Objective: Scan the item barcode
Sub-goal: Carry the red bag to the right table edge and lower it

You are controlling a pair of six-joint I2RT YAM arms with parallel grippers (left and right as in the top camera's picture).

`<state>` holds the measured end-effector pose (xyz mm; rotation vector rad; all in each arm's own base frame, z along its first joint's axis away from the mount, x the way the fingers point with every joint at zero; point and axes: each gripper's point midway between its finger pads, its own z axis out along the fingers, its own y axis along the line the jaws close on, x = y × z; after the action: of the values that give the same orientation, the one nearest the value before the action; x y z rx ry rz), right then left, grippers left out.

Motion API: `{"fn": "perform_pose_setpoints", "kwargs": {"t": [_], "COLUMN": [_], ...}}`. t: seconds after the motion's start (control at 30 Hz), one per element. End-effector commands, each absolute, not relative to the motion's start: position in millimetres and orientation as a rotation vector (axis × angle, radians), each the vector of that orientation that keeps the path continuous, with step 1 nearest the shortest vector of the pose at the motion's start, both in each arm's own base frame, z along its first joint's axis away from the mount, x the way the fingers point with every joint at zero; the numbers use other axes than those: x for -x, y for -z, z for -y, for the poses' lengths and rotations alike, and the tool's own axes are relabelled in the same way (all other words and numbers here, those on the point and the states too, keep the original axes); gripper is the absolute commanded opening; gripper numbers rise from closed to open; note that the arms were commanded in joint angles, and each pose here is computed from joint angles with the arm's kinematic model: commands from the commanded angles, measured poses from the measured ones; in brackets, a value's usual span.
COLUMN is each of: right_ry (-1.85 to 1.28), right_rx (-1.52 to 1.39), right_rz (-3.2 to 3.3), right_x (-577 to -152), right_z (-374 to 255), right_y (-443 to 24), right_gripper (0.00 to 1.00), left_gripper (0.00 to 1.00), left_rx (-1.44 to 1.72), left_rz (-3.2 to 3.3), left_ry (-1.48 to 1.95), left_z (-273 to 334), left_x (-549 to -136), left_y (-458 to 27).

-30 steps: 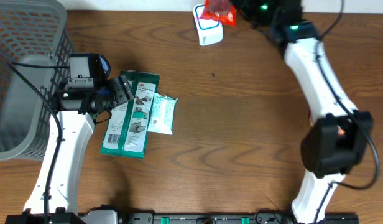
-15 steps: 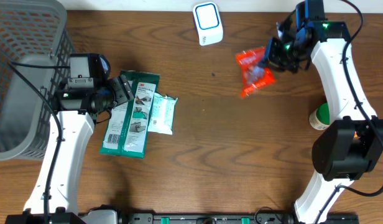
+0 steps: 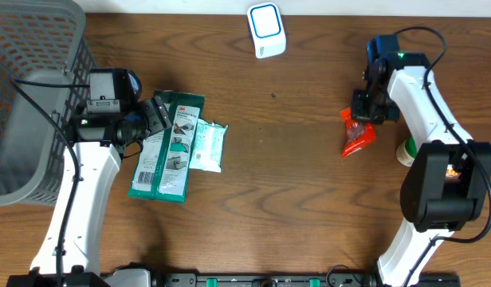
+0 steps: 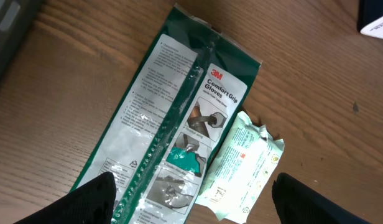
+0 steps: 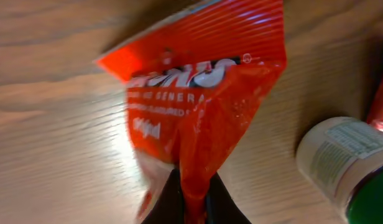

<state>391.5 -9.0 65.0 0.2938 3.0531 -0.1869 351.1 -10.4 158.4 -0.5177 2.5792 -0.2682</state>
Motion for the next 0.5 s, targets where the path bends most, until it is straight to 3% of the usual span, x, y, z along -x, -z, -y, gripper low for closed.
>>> {"fn": "perform_pose_setpoints", "kwargs": {"t": [0.0,0.03,0.07,0.13,0.17,0.23,0.33,0.47], "right_ry": [0.384,0.41,0.444,0.475,0.475,0.475,0.47,0.424], "right_rx": [-0.285,-0.286,-0.288,-0.292,-0.294,-0.294,-0.295,-0.28], "right_rz": [-3.039,-3.035,-3.027,-3.022,-3.017,-3.016,-3.006,-3.011], "right_x": [-382,-381,-380,-379,-380,-380,-382,-383], "right_z": [32,35,40,44,45,45,44,36], "right_y": [-63,-62,-60,-58,-55,-54,-54,-64], "right_gripper": [0.01,0.03,0.14,0.5,0.75,0.91,0.94,0.84], "left_gripper": [0.81,0.81,0.81,0.81,0.81,0.81,0.81,0.81], "left_rx": [0.505,0.505,0.505,0.505,0.505,0.505,0.505,0.505], "left_rz": [-2.56,-2.56,-2.56,-2.56,-2.56,-2.56,-2.56,-2.56], "left_ry": [0.265,0.264,0.264,0.264,0.265,0.265,0.265,0.264], "left_z": [9,9,9,9,9,9,9,9], "left_x": [-353,-353,-353,-353,-353,-353,-353,-353], "left_y": [-166,-166,-166,-166,-166,-166,-166,-166]}}
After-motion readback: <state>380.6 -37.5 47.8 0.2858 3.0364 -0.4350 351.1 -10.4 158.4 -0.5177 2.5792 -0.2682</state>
